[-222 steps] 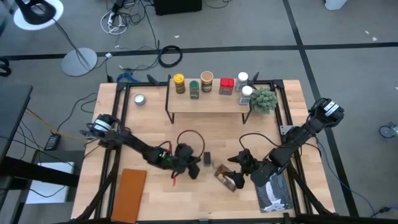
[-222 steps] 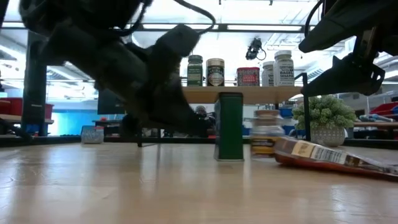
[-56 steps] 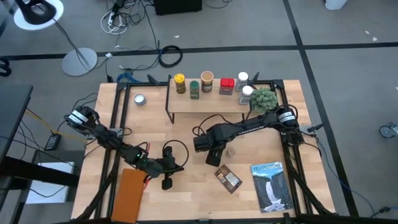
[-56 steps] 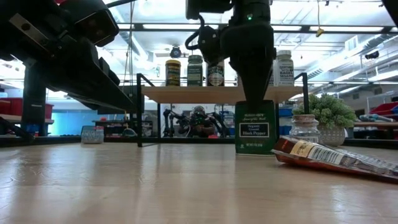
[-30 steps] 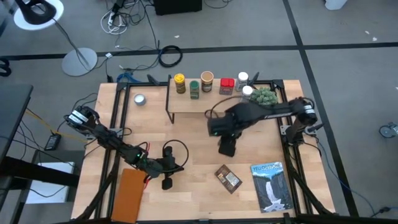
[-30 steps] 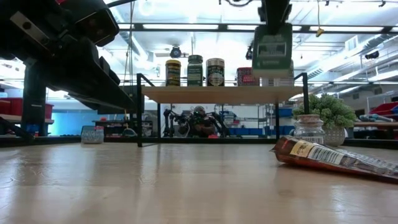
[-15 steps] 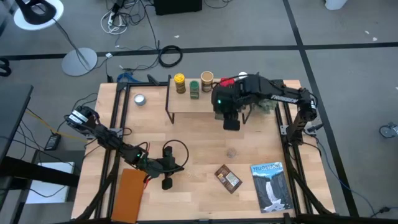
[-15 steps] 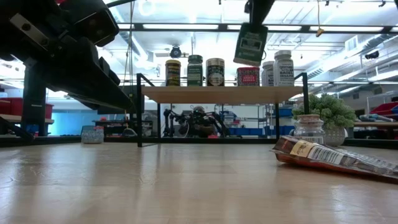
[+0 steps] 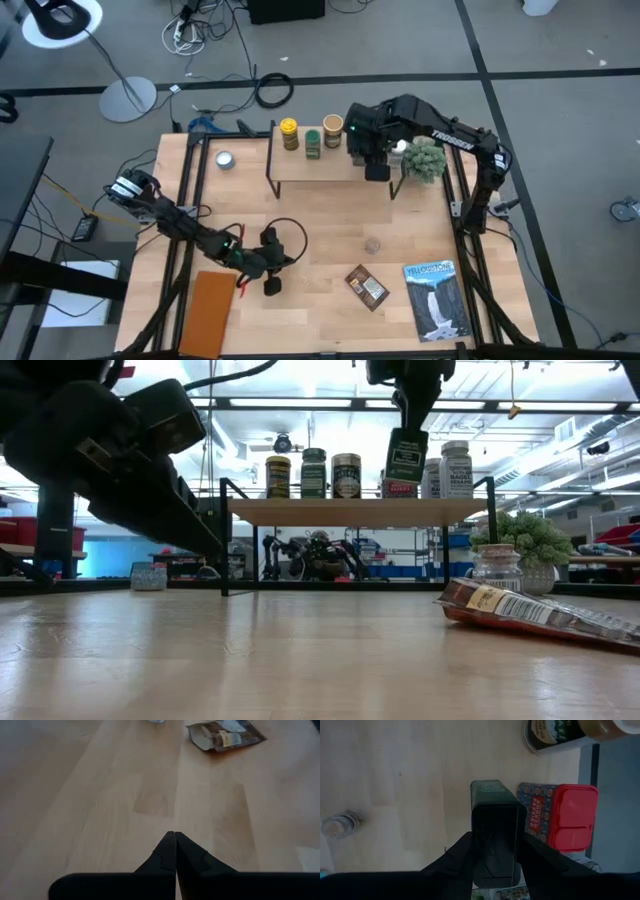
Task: Shelf spices
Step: Put the black seasoning can on the shelf
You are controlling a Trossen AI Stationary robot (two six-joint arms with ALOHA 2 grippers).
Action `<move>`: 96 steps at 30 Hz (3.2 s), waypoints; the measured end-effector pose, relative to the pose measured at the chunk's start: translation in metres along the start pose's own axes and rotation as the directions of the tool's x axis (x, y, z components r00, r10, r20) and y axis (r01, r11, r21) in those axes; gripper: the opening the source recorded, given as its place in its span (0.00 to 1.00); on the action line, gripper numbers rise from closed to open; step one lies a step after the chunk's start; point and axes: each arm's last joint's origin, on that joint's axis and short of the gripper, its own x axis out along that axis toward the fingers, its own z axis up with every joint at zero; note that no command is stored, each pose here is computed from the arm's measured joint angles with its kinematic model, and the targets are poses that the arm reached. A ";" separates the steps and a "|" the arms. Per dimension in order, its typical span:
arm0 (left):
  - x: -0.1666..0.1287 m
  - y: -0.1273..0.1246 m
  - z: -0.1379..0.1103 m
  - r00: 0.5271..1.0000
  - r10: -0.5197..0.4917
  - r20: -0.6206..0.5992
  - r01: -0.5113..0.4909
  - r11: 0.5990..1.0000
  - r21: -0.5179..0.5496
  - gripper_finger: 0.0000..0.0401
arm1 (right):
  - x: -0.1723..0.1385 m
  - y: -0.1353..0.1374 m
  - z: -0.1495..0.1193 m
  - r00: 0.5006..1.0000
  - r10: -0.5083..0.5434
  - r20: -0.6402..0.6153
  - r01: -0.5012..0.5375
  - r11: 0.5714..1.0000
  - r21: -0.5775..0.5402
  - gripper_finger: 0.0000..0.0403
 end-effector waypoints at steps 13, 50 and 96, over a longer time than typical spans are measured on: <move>0.000 0.001 -0.001 1.000 0.002 -0.016 -0.002 1.000 0.005 0.01 | 0.018 -0.006 -0.002 0.998 0.050 -0.030 -0.050 0.999 0.000 0.34; 0.000 0.001 -0.002 1.000 0.006 -0.024 -0.006 1.000 0.009 0.01 | 0.031 -0.009 0.004 1.000 0.006 0.010 -0.006 1.000 0.022 0.41; 0.000 0.001 -0.002 1.000 0.006 -0.024 -0.006 1.000 0.008 0.01 | 0.031 -0.008 -0.002 0.996 -0.052 -0.069 0.060 0.990 0.124 0.41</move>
